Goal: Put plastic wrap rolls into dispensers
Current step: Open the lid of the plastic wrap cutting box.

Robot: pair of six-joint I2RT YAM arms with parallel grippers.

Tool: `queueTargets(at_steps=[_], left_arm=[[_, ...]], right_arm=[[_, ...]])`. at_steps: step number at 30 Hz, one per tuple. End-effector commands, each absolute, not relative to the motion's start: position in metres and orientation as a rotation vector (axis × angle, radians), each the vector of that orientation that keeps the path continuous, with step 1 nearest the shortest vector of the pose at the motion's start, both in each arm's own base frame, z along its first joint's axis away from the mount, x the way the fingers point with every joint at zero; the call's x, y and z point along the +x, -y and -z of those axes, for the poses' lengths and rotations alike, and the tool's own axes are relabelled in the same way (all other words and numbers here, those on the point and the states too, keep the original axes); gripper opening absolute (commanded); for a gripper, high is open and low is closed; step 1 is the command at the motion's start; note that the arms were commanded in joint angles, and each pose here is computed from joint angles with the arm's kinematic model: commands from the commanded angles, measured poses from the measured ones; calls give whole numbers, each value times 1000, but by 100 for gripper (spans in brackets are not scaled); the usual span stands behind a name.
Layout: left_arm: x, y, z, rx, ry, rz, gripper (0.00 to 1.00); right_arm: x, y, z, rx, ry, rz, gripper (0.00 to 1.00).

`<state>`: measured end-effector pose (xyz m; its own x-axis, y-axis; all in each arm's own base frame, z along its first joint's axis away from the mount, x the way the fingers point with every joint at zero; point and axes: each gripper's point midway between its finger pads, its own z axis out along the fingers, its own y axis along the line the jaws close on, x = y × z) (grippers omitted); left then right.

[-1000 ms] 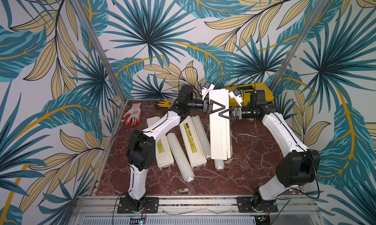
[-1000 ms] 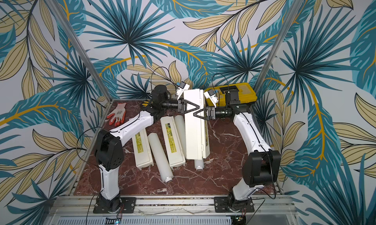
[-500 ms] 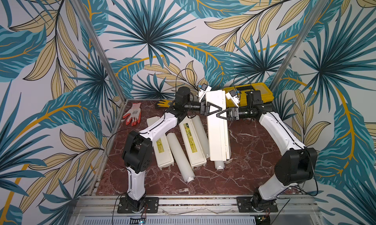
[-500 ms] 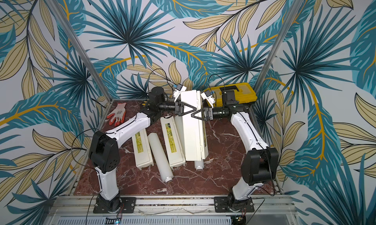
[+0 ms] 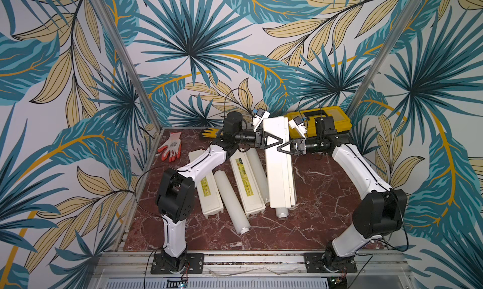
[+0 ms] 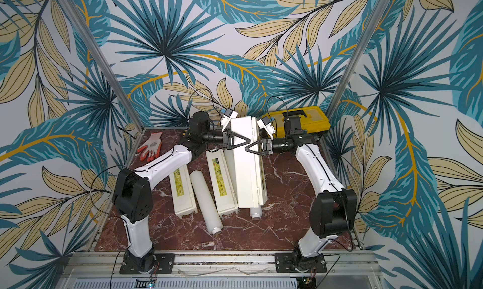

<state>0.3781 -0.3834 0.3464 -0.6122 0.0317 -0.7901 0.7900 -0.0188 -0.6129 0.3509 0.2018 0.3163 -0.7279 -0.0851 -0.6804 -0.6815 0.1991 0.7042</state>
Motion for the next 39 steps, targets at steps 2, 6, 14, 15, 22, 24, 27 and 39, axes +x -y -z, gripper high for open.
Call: queueTargets(at_steps=[2, 6, 14, 15, 22, 24, 27, 39], left_arm=[[393, 371, -344, 808, -1699, 1578, 100], [394, 373, -343, 807, -1707, 1581, 97], [395, 371, -337, 799, -1749, 1553, 93], [395, 371, -336, 795, -1757, 1553, 92], [397, 370, -335, 766, -1773, 1542, 77], [396, 369, -336, 764, -1770, 1534, 70], [397, 368, -338, 757, -1768, 1528, 64], [405, 366, -332, 701, -1816, 1483, 77]], right_arm=[[338, -204, -313, -691, -2014, -1624, 56], [338, -204, -313, -696, -2013, -1619, 56], [340, -203, -315, -700, -2013, -1580, 56], [340, -203, -315, -698, -2014, -1580, 56], [342, -203, -314, -697, -2008, -1572, 56], [342, -202, -313, -695, -2010, -1574, 56], [343, -203, -311, -690, -2014, -1577, 56], [342, -202, -307, -685, -2023, -1574, 56]])
